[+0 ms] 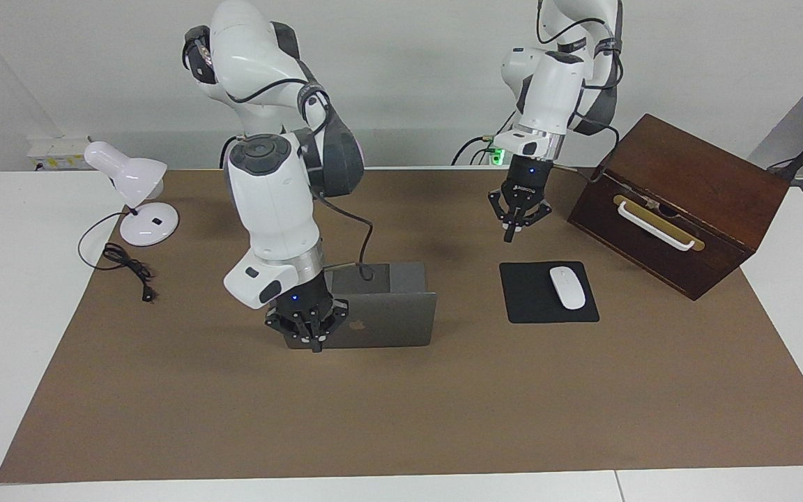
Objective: Close laptop with both arms
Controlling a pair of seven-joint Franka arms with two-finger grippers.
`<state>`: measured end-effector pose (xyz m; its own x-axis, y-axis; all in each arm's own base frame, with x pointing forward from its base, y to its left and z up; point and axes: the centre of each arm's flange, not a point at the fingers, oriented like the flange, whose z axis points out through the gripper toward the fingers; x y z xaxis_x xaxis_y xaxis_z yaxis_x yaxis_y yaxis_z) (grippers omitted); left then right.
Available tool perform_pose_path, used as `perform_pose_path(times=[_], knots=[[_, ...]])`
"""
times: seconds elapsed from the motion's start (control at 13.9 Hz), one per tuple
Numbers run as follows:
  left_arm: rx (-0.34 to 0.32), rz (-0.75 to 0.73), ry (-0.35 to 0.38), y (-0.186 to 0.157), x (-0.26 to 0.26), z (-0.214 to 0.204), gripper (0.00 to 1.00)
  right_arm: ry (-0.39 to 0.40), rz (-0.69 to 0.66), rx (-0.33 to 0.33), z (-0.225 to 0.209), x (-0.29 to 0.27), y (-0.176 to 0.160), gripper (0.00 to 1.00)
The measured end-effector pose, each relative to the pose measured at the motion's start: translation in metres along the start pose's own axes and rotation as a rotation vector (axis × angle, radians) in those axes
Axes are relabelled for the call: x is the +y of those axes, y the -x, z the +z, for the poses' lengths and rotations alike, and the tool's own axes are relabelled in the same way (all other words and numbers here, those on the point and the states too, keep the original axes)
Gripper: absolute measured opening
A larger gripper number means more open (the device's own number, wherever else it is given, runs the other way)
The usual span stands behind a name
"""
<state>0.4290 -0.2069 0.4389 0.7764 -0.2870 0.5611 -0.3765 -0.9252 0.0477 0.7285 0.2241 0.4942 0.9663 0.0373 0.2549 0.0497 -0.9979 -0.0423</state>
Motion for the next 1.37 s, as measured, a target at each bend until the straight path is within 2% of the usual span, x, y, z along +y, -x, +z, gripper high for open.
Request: perform_pose_path(times=[0.58, 0.86, 1.15, 1.37], knots=[[0.069, 0.086, 0.067, 0.037, 0.05, 0.067, 0.01, -0.005, 0.021, -0.167, 0.012, 0.005, 0.018, 0.01], [0.074, 0.11, 0.085, 0.044, 0.064, 0.08, 0.01, -0.017, 0.036, -0.235, 0.015, 0.008, 0.025, 0.01], [0.129, 0.137, 0.112, 0.059, 0.081, 0.104, 0.01, -0.019, 0.053, -0.312, 0.017, 0.016, 0.032, 0.01], [0.144, 0.16, 0.134, 0.069, 0.097, 0.124, 0.01, -0.018, 0.06, -0.351, 0.018, 0.02, 0.036, 0.01]])
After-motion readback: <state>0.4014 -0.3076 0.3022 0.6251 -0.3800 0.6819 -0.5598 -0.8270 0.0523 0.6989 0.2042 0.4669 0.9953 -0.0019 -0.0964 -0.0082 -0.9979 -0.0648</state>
